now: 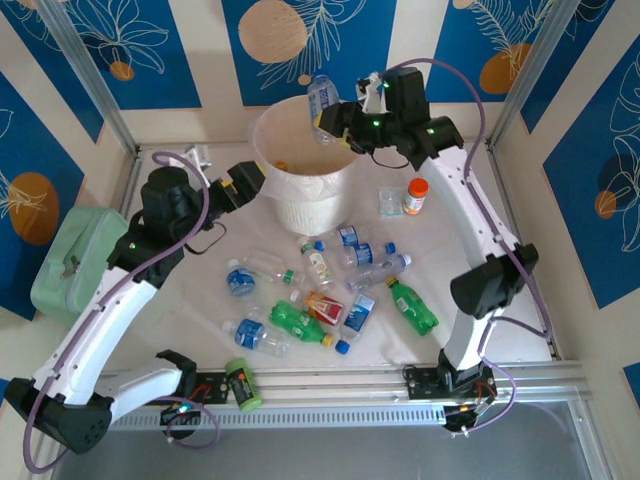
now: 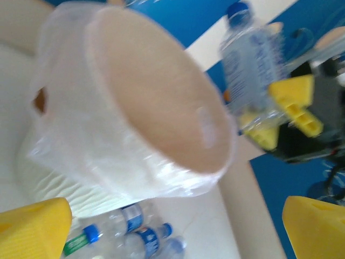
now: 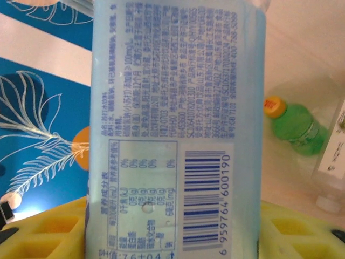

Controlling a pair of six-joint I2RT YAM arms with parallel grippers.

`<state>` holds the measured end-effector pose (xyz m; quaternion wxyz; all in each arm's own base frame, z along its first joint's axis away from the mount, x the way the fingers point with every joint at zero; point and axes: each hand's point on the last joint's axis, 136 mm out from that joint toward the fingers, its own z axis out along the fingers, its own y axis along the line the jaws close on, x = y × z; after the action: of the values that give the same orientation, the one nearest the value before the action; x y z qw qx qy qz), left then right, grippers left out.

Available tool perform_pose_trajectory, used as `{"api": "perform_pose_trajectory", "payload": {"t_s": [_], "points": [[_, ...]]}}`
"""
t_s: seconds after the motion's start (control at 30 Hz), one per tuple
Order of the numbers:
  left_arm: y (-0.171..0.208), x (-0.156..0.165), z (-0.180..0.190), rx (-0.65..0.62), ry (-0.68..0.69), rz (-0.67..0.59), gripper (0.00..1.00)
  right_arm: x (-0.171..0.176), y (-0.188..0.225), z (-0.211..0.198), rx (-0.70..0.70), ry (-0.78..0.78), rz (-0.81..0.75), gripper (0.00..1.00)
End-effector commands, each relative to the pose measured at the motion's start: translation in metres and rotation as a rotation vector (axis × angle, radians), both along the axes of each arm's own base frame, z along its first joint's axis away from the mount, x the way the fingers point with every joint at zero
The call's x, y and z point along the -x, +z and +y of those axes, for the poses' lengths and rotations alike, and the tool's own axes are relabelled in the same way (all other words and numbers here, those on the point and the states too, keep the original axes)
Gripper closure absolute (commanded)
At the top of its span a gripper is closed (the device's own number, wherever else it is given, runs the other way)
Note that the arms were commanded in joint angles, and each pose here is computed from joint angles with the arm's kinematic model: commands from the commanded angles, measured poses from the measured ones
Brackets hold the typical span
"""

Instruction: Put the plastic bottles in the bin

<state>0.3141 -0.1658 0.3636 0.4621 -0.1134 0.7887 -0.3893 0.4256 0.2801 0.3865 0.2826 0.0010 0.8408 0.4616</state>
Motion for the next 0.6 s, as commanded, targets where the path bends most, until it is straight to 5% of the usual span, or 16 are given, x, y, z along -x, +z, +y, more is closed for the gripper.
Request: {"api": "perform_pose_trajectory", "payload": {"t_s": [0.0, 0.3, 0.57], "points": [[-0.011, 0.0, 0.019, -0.006, 0.074, 0.046, 0.04, -0.002, -0.01, 0.001, 0.058, 0.016, 0.023, 0.47], [-0.093, 0.013, 0.049, -0.136, 0.159, 0.374, 0.14, -0.018, -0.045, 0.002, 0.118, 0.0, 0.089, 0.42], [-0.125, 0.024, 0.052, -0.172, 0.15, 0.476, 0.18, -0.019, -0.048, 0.002, 0.128, 0.001, 0.095, 0.26]]}}
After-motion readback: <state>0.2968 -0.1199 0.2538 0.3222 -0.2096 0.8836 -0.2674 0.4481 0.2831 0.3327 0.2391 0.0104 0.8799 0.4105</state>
